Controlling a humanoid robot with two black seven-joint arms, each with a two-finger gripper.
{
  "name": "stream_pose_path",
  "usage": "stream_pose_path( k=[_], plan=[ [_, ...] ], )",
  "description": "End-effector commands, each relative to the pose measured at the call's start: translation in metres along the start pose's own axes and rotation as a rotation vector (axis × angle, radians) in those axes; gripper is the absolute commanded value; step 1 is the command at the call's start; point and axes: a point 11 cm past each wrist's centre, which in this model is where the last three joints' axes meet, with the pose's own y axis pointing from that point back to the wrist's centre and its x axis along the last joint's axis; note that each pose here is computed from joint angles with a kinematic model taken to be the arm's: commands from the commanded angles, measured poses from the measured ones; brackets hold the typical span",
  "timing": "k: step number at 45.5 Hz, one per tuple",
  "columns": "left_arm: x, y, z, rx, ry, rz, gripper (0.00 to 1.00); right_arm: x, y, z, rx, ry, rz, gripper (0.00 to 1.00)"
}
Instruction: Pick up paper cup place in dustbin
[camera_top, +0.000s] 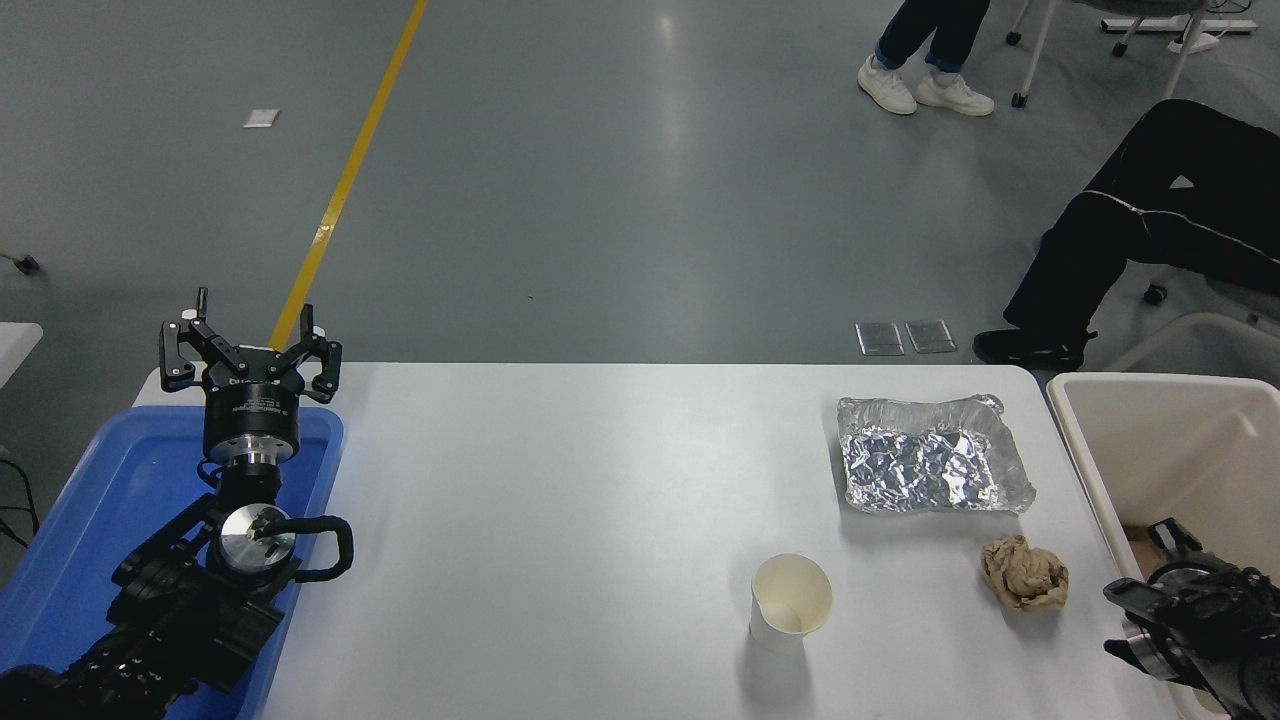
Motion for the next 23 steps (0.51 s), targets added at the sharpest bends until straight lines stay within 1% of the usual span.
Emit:
stream_pose_path(
  k=[1,23],
  plan=[
    [0.0002,-0.0002,0.0004,0.001,0.001,0.001,0.99,0.0021,0.0003,-0.0069,0.009,-0.008,0.003,0.0],
    [0.0001,-0.0001,0.0003,0.0,-0.001,0.0,0.99,0.0031,0.0004,-0.011,0.017,-0.011,-0.002,0.0]
  ],
)
